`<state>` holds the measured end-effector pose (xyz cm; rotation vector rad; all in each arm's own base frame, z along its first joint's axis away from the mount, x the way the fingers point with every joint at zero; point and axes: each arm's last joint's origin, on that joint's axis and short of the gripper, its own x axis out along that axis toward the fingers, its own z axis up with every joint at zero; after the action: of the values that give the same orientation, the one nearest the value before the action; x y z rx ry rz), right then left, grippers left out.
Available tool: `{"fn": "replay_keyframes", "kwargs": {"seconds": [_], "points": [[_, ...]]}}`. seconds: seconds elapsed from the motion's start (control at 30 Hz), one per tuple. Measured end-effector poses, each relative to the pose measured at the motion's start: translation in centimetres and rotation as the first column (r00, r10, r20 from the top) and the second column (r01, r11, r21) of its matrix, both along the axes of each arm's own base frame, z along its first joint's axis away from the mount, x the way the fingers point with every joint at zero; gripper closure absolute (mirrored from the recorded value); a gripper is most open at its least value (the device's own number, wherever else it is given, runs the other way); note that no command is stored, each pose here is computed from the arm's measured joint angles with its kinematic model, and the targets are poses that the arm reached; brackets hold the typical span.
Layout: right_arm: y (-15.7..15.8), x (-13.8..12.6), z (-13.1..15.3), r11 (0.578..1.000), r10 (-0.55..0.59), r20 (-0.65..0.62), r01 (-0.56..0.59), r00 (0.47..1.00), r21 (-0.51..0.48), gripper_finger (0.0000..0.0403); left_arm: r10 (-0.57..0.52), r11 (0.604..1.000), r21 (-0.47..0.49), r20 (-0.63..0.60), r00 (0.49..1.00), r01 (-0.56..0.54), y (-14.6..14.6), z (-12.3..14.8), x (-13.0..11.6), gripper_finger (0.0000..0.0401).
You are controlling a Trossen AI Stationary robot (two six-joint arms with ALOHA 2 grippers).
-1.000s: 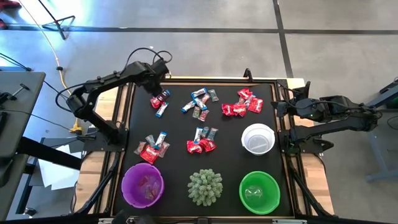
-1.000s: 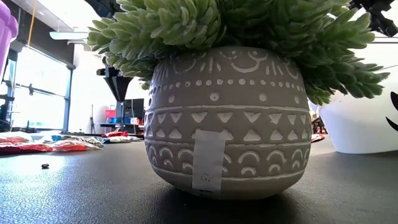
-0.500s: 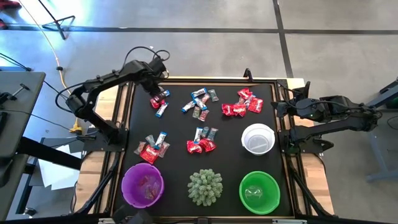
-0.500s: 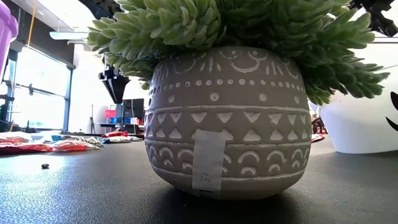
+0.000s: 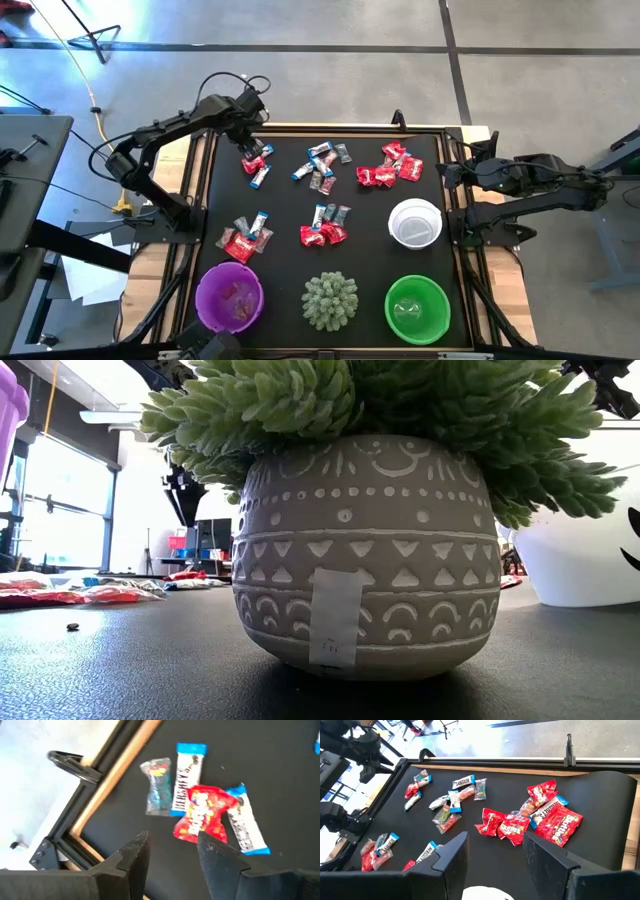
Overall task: Sort candy
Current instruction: Put the transparent candy wrapper into the purple bucket
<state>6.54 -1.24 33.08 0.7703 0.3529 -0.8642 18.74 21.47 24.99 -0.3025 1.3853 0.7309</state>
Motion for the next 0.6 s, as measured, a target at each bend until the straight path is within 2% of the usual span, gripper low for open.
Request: {"fn": "replay_keyframes", "kwargs": {"seconds": [0.13, 0.4, 0.53, 0.6], "points": [[0.0, 0.0, 0.0, 1.000, 0.000, 0.000, 0.000, 1.000, 0.000, 0.0220, 0.049, 0.998, -0.040, 0.078, 0.996, -0.046, 0.9, 0.0, -0.8, 0.0247], [0.0, -0.1, -0.1, 1.000, 0.000, -0.018, 0.000, 1.000, -0.002, 0.0220, 0.221, 0.974, -0.074, 0.093, 0.971, -0.215, 1.9, 0.0, -2.5, 0.0247], [-0.1, -0.3, -0.2, 1.000, -0.011, -0.038, 0.011, 0.999, -0.017, 0.0220, 0.231, 0.971, -0.079, 0.101, 0.968, -0.223, 2.3, -0.1, -2.8, 0.0247], [-0.1, -0.4, -0.3, 0.999, -0.021, -0.052, 0.020, 0.998, -0.029, 0.0220, 0.229, 0.969, -0.127, 0.119, 0.966, -0.214, 2.4, -0.5, -2.8, 0.0247]]}}
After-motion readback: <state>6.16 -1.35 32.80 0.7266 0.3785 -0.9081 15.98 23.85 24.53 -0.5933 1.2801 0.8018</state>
